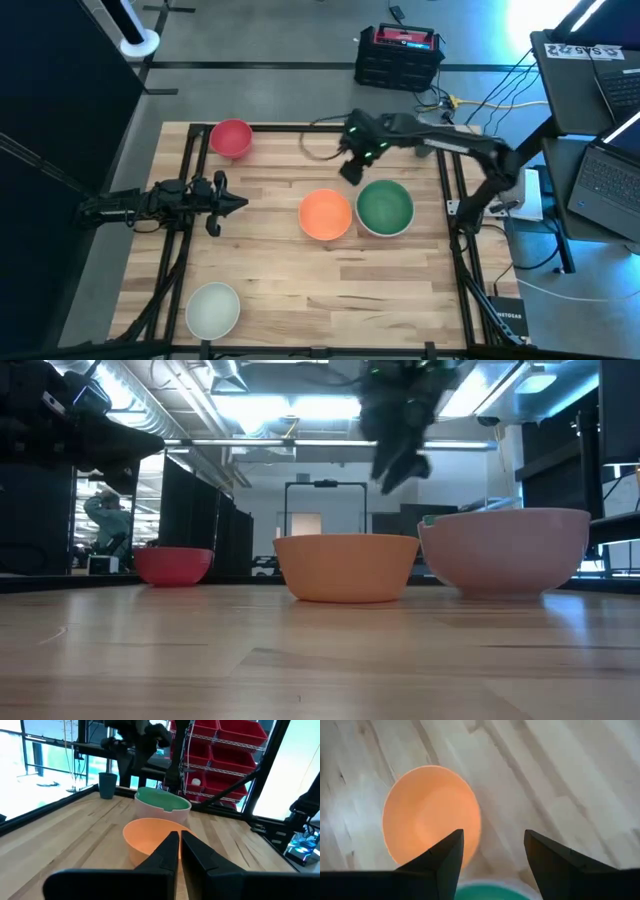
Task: Nest bowls inside each other
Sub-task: Stack the orange bowl on top of the green bowl
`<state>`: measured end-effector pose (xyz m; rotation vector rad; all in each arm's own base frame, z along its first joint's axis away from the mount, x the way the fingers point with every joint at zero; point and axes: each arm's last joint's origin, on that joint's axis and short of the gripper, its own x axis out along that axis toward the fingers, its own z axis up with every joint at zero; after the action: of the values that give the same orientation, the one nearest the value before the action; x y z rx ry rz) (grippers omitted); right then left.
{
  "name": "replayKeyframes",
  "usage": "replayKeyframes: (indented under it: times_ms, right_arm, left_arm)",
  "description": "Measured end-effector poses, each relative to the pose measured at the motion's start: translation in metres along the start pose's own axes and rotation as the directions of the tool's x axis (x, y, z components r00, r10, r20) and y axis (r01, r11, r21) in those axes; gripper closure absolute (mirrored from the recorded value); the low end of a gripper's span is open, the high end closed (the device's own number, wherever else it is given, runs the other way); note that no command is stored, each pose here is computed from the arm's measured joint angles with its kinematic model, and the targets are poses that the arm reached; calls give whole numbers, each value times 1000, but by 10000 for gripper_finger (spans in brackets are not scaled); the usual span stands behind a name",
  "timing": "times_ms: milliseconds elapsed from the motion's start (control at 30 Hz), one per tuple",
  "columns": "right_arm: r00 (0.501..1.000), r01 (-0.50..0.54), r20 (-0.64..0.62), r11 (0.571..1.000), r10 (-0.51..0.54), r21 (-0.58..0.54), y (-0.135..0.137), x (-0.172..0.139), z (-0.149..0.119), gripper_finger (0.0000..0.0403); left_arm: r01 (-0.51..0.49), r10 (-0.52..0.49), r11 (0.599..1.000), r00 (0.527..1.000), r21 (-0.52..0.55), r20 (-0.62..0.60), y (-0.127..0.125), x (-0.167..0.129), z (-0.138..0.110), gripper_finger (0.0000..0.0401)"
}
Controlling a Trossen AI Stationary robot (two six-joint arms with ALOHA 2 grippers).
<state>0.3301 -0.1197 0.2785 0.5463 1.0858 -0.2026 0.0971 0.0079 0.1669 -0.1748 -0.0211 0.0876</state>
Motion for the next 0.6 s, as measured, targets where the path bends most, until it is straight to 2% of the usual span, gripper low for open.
replayKeyframes:
  times_ms: [100, 233, 433, 600]
  right_arm:
    - [995, 39, -94, 999, -42, -33, 14, 33, 6, 208]
    - [977, 81, -195, 996, -87, -38, 13, 71, 7, 208]
    - [966, 93, -242, 995, -96, -21, 9, 90, 6, 210]
    - [958, 79, -274, 997, -82, -20, 5, 103, 4, 263]
  left_arm:
    - [0, 0, 1000, 1000, -10, 1, 0, 0, 0, 401]
    - [0, 0, 1000, 1000, -12, 1, 0, 0, 0, 401]
    - [0, 0, 1000, 1000, -6, 1, 0, 0, 0, 401]
    - [0, 0, 1000, 1000, 6, 1, 0, 0, 0, 401]
